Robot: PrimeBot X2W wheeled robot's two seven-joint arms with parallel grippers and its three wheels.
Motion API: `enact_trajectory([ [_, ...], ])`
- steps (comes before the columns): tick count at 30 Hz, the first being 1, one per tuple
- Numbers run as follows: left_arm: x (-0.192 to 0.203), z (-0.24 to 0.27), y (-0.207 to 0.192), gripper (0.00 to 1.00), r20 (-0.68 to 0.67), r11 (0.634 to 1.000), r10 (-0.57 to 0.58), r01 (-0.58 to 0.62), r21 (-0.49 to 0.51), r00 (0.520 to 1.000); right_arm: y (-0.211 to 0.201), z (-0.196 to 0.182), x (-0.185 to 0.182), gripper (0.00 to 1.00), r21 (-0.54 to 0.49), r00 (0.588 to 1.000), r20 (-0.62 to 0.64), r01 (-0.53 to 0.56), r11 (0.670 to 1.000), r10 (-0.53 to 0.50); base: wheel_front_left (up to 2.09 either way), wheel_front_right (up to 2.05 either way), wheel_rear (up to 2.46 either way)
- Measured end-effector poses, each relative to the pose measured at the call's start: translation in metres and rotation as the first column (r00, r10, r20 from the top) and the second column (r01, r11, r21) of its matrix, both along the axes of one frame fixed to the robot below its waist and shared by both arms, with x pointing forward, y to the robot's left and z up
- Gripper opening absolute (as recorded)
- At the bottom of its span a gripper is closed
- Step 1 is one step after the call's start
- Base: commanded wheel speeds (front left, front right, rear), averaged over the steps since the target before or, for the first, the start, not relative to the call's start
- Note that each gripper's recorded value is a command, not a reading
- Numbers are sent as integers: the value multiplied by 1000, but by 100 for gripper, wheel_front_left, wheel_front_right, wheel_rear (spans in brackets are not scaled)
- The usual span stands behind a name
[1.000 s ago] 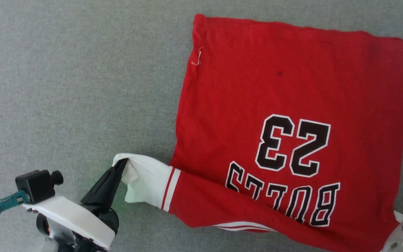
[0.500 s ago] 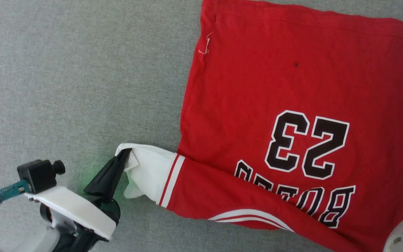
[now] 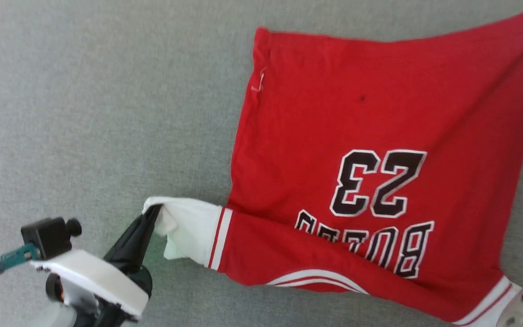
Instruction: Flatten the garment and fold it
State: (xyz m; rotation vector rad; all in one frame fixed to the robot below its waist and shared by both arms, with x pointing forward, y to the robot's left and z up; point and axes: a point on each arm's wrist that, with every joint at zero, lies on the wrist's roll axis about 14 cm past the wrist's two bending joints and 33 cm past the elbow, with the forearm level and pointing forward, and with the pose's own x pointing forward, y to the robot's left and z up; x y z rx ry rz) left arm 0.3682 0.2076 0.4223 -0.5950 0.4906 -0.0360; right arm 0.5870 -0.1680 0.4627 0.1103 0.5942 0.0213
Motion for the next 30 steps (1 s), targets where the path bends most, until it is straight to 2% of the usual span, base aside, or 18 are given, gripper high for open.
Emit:
enact_trajectory([
  [4,-11,10,-2,0,13,1000,2,-3,7,1000,-8,38,-18,0,28,994,107,7,1000,-10,0,0,0],
  [8,-22,23,-6,0,37,1000,2,-2,9,999,-26,69,-51,0,54,983,179,34,998,-44,0,0,0],
  [15,-29,39,-20,0,77,1000,-29,29,-9,997,-87,74,-133,0,91,968,174,169,981,-183,0,0,0],
  [18,-28,45,-25,0,98,999,-47,48,-13,994,-115,62,-171,0,110,957,132,244,963,-257,0,0,0],
  [22,-30,45,-26,0,95,998,-55,56,-14,994,-136,21,-225,0,110,951,-20,310,944,-310,0,0,0],
  [26,-33,41,-26,0,78,998,-58,59,-15,995,-139,-24,-270,0,104,932,-151,347,932,-330,0,0,0],
  [30,-35,41,-29,0,74,998,-62,64,-16,995,-126,-68,-291,0,83,924,-210,342,936,-319,0,0,0],
])
